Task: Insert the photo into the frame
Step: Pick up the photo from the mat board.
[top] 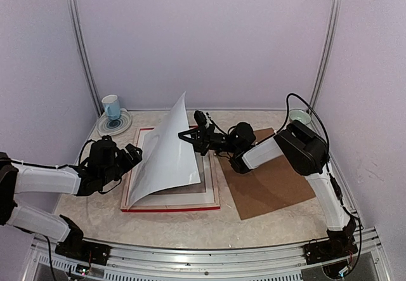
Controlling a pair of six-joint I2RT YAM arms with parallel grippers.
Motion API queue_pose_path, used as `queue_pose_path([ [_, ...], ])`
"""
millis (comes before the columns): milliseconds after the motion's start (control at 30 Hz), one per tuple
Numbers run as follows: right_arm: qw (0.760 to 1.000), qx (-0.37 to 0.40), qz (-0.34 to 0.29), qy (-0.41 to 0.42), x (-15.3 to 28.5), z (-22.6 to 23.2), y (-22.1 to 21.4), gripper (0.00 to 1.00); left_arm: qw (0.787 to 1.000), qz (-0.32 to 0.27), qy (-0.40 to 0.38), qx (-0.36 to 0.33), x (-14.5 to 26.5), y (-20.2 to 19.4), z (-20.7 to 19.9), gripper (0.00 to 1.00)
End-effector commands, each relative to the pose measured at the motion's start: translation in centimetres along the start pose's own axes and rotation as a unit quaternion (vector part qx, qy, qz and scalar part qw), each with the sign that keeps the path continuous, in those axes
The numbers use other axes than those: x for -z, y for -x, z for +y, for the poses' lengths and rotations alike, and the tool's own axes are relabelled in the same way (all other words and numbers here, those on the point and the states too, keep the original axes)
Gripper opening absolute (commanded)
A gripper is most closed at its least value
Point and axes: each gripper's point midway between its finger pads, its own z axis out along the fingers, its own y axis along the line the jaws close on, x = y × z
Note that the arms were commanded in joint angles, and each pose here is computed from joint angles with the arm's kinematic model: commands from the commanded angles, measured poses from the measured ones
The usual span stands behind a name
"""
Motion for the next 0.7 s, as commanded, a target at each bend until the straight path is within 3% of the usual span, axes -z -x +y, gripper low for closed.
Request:
queue_pose_path([
  [0,0.997,0.059,0.025,0.034,-0.7,2.0,-0.6,0.11,1.0,-0.008,0.0,0.004,0.2,0.3,0.3,0.99],
  [667,0.983,0.124,0.088,0.104,-1.0,5.5,-2.1,0.1,1.0,-0.02,-0.003,0.006,0.4,1.1,0.0,0.99],
])
